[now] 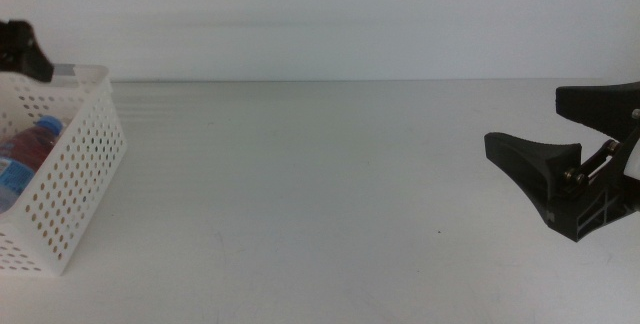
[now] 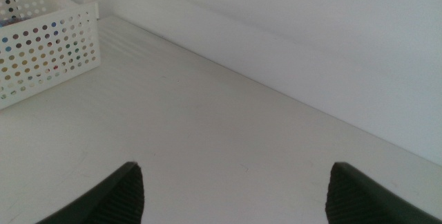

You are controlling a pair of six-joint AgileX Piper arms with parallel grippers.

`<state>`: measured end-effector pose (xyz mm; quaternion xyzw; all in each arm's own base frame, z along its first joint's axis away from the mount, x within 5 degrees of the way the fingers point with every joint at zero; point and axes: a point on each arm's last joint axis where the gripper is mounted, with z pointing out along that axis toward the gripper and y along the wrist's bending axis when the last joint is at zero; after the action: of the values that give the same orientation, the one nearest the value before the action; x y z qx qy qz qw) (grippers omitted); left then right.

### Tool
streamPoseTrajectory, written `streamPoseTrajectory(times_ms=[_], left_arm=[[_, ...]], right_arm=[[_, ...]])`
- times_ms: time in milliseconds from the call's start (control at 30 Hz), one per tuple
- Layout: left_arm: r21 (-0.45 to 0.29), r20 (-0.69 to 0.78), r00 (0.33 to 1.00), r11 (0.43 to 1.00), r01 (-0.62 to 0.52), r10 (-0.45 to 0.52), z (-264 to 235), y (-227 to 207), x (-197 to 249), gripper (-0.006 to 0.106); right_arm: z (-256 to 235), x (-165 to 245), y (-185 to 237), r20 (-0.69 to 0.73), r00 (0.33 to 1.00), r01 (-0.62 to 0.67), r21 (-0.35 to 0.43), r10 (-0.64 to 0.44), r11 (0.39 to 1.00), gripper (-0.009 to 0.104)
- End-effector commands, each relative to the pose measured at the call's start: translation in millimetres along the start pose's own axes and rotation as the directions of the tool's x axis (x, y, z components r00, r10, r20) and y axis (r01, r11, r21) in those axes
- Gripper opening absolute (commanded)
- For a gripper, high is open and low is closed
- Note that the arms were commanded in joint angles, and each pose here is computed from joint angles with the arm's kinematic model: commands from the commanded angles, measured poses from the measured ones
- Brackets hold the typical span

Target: Use arms to grab the bottles and put them into the dustbin to the left of the table.

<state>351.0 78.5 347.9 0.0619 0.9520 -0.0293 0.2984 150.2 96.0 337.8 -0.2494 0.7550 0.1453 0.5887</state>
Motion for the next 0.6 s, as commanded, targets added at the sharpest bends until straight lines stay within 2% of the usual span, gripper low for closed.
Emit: streamPoseTrajectory(times_ms=[0,300,567], left_arm=[[0.001,0.146,0.989,0.999,-0.035,0.035,-40,-22,-14,0.088],[0.049,0.329,0.941,0.994,-0.102,0.080,-93,-91,-23,0.081],[0.105,0.426,0.901,0.986,-0.132,0.075,-112,-128,-5,0.078]], right_arm=[[-4,-16,-1,0.101,0.995,0.022,0.004,-0.022,1.000,0.070],[-4,-16,-1,0.101,0.995,0.022,0.004,-0.022,1.000,0.070],[-4,-16,-1,0.101,0.995,0.022,0.004,-0.022,1.000,0.070]])
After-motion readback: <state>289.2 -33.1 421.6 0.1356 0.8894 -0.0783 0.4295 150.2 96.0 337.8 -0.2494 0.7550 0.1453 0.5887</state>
